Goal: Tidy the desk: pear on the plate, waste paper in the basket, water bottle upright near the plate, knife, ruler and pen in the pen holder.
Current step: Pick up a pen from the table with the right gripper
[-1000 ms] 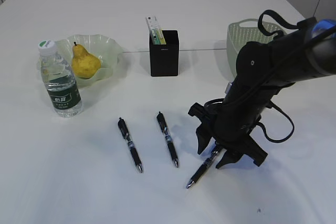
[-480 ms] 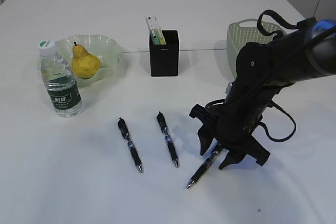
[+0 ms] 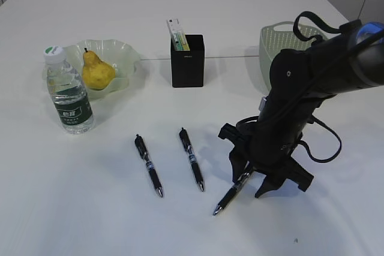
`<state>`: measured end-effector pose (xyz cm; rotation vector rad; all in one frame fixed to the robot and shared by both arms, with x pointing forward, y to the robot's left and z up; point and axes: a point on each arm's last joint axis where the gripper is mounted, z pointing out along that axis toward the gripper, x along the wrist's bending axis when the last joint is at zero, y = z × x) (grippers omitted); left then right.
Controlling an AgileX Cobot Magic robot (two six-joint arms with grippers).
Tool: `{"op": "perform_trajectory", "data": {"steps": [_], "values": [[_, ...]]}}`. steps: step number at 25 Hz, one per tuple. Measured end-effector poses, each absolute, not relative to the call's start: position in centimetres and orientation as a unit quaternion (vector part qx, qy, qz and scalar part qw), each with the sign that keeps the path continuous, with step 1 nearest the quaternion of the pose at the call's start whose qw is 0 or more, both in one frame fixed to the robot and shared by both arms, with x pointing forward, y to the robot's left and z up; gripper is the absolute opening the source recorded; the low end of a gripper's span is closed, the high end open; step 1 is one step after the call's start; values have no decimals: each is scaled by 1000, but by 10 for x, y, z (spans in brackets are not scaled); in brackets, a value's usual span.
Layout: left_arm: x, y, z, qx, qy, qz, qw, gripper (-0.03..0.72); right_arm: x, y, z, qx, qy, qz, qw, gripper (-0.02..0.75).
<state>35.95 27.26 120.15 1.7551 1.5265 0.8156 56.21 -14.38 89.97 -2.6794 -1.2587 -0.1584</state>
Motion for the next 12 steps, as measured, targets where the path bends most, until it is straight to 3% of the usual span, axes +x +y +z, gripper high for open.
{"op": "perform_trajectory", "data": {"steps": [12], "values": [[359, 273, 1201, 672, 585, 314, 328, 274, 562, -145, 899, -902, -421, -46, 82, 387]]}}
